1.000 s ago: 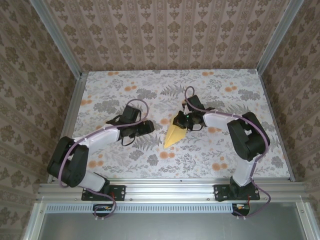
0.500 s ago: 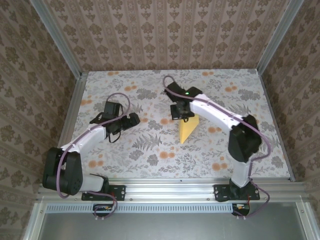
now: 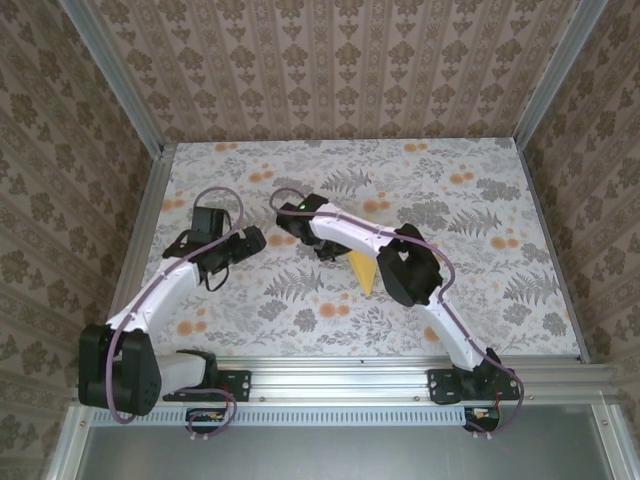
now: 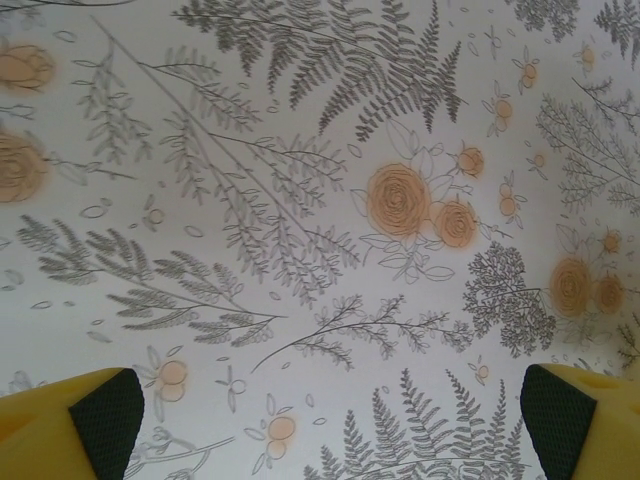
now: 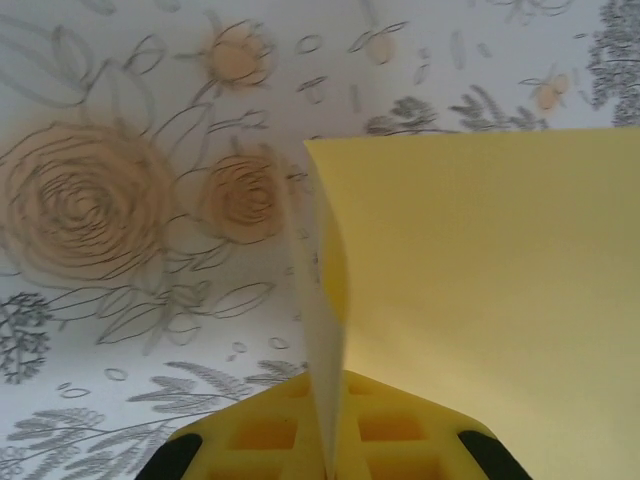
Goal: Fold a paper plane with a square sheet of paper (pick it up from the middle)
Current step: Turn over the paper at the center of the table.
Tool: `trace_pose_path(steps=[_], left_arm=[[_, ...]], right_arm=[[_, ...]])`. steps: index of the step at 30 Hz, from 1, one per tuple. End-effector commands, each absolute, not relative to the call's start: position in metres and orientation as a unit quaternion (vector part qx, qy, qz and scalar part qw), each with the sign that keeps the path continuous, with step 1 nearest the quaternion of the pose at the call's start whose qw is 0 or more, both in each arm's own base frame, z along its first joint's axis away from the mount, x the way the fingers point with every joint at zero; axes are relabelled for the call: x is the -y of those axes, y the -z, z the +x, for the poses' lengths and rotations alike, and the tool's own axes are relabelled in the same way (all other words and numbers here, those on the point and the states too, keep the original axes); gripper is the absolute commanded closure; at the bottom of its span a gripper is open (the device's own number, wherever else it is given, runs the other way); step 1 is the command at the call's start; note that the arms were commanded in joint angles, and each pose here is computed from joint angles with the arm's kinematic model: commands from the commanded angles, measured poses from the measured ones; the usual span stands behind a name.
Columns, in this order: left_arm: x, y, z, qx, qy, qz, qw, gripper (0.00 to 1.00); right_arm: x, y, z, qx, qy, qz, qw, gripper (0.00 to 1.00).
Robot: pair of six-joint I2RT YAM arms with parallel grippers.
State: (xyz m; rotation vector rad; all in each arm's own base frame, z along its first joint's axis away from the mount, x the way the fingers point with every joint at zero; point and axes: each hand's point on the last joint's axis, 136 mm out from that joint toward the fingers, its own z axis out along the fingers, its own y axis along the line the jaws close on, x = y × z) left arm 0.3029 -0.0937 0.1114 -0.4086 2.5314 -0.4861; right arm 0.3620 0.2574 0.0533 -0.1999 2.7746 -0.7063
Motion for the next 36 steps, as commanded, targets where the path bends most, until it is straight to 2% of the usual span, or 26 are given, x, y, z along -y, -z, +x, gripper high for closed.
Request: trace_pose_path(steps=[1,7,17,21,27,30,36], left_arm=[[0.081,-0.114,0.285,-0.936,0.166,-0.173,0.259,0.00],[0.072,-0.134,0.273,-0.929,0.162,-0.180,0.279,0.00],[0.064,-0.143,0.263,-0.928,0.156,-0.189,0.282,0.00],[0.056,-0.144,0.261,-0.923,0.154,-0.210,0.284,0.00],[0.054,-0.143,0.263,-0.922,0.164,-0.215,0.278,0.00],[0.061,-0.139,0.266,-0.923,0.182,-0.204,0.271,0.00],[0.078,-0.125,0.268,-0.927,0.218,-0.179,0.248,0.00]], right_arm=[[-0.251,-0.048,0.356,-0.946,0.292,-0.059,0.128,0.88],[-0.265,-0.028,0.349,-0.958,0.260,-0.058,0.109,0.80],[-0.288,-0.014,0.340,-0.976,0.195,-0.048,0.088,0.72],[-0.305,-0.042,0.340,-0.985,0.132,-0.042,0.103,0.67],[-0.345,-0.105,0.321,-0.989,-0.046,-0.054,0.130,0.52],[-0.355,-0.132,0.312,-0.980,-0.116,-0.061,0.147,0.49],[-0.331,-0.155,0.311,-0.967,-0.160,-0.069,0.187,0.48]])
